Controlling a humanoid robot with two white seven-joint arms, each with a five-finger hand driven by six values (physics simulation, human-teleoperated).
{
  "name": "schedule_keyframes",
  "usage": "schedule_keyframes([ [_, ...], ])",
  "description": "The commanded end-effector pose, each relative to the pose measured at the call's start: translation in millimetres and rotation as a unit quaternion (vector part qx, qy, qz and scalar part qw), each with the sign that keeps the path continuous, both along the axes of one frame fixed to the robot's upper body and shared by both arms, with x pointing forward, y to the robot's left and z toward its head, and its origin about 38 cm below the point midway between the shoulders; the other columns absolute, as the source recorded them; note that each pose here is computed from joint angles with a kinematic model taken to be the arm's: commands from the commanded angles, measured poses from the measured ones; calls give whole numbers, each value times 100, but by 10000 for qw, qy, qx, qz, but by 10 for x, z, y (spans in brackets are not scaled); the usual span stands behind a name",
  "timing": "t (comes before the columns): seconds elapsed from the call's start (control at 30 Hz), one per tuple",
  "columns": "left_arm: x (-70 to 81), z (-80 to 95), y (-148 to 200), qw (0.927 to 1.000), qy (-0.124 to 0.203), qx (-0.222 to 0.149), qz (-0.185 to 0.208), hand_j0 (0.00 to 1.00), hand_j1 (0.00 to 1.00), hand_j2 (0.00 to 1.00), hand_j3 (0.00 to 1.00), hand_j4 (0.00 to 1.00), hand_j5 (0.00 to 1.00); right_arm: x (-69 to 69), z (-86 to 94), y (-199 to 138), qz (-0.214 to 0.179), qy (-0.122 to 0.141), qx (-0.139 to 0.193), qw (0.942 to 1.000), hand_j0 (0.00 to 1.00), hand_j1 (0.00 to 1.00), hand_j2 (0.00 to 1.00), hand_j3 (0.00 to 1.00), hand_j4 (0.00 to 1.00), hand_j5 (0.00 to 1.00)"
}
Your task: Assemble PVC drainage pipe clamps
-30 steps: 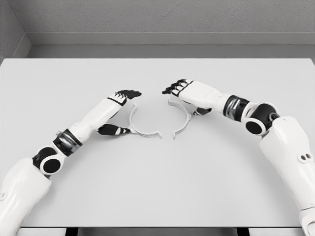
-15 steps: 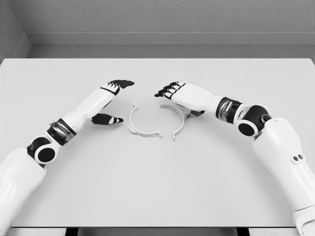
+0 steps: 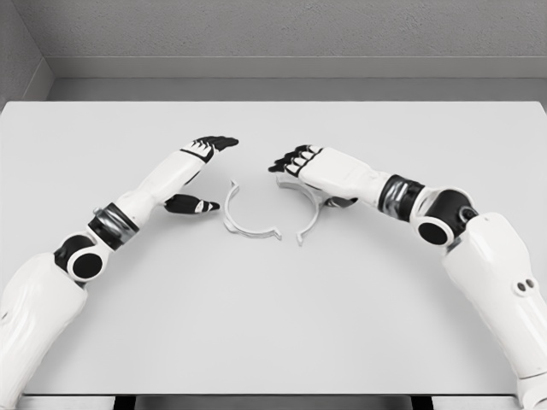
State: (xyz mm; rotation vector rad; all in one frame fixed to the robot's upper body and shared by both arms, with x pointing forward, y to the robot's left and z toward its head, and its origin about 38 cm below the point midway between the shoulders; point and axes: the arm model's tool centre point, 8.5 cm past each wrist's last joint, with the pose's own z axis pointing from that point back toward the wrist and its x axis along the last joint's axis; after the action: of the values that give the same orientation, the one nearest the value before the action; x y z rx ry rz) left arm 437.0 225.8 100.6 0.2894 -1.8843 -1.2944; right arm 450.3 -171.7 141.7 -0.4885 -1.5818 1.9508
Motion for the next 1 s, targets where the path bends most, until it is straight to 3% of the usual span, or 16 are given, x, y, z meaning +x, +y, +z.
schedule_keyframes([
  [0.0, 2, -9, 9, 10000, 23, -23, 16, 100, 100, 100, 100, 100, 100, 42, 192, -130, -217, -200, 162, 9994, 100, 100, 100, 100, 100, 100],
  [0.13, 40, -15, 16, 10000, 45, -15, 50, 100, 100, 100, 100, 100, 100, 69, 264, -313, -494, -276, 266, 9980, 100, 100, 100, 100, 100, 100],
  [0.23, 56, -20, 15, 10000, 56, 3, 55, 100, 100, 100, 100, 100, 100, -46, 486, -598, -750, -626, 493, 9940, 100, 100, 100, 100, 100, 100],
  [0.33, 55, -38, -37, 10000, 77, -23, 25, 100, 100, 100, 100, 100, 100, -388, 739, -1083, -1030, -1042, 1253, 9812, 100, 100, 100, 100, 100, 100],
  [0.37, 55, -39, -44, 10000, 76, -23, 20, 100, 100, 100, 100, 100, 100, -551, 704, -1252, -1064, -1132, 1322, 9790, 100, 100, 100, 100, 100, 100],
  [0.4, 55, -44, -41, 10000, 82, -21, 24, 100, 100, 100, 100, 100, 100, -629, 701, -1502, -1427, -1188, 1383, 9728, 100, 100, 100, 100, 100, 100],
  [0.47, 54, -60, -50, 9999, 104, -25, 24, 100, 100, 100, 100, 100, 100, -697, 633, -1672, -1673, -1116, 1362, 9701, 100, 100, 100, 100, 100, 100],
  [0.53, 52, -63, -68, 9999, 108, -36, 11, 100, 100, 100, 100, 100, 100, -722, 605, -1780, -1808, -962, 1202, 9714, 100, 100, 100, 100, 100, 100],
  [0.6, 47, -72, -102, 9999, 115, -64, -5, 100, 100, 100, 100, 100, 100, -751, 534, -1872, -1909, -596, 874, 9759, 100, 100, 100, 100, 100, 100],
  [0.7, 41, -82, -112, 9999, 127, -68, -14, 100, 100, 100, 100, 100, 100, -773, 472, -1891, -1901, -364, 668, 9788, 100, 100, 100, 100, 100, 100],
  [0.77, 35, -86, -126, 9999, 130, -61, -37, 100, 100, 100, 100, 100, 100, -796, 617, -2079, -2078, -542, 574, 9750, 100, 100, 100, 100, 100, 100],
  [0.97, 17, -102, -202, 9998, 146, -132, -81, 100, 100, 100, 100, 100, 100, -798, 718, -2160, -2087, -635, 455, 9749, 100, 100, 100, 100, 100, 100],
])
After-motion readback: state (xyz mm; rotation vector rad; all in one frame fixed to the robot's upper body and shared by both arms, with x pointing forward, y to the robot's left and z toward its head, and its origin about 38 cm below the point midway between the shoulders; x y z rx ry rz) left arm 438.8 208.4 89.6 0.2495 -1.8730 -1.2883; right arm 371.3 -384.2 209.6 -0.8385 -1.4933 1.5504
